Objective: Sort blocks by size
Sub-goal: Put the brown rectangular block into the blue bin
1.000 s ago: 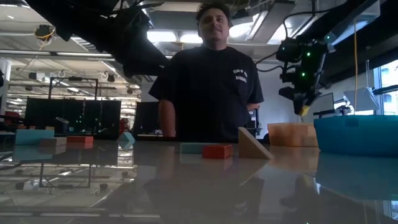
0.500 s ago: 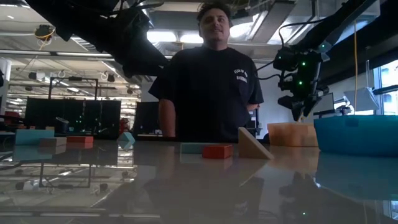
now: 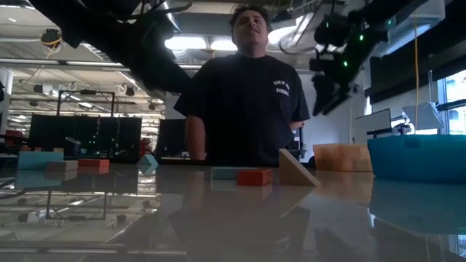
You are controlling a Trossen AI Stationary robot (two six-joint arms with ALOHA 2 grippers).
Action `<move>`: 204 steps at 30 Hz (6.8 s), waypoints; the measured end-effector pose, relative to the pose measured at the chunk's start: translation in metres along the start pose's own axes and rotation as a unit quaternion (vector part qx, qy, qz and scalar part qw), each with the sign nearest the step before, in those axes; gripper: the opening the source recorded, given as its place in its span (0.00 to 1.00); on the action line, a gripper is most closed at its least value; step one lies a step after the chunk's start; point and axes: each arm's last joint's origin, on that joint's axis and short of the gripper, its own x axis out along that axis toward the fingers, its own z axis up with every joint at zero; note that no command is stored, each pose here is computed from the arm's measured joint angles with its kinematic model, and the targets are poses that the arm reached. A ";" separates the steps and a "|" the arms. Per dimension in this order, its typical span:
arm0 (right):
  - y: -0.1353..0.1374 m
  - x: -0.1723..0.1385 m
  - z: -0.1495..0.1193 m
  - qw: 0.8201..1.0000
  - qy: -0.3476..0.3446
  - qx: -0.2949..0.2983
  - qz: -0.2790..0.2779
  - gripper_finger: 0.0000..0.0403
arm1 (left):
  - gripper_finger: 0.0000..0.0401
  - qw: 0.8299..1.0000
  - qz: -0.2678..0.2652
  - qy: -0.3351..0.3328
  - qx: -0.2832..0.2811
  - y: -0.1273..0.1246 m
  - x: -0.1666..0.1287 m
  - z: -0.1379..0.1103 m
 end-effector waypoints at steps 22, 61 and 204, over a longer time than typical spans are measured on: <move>0.146 -0.025 -0.072 0.939 -0.162 -0.166 0.255 0.71 | 0.55 0.994 -0.043 0.046 0.085 -0.038 -0.016 0.027; 0.152 -0.029 -0.072 0.947 -0.159 -0.077 0.267 0.71 | 0.55 0.855 0.285 0.353 -0.252 -0.050 -0.060 -0.069; 0.151 -0.029 -0.073 0.949 -0.157 -0.082 0.261 0.71 | 0.29 0.954 0.125 0.250 -0.108 -0.055 0.000 -0.115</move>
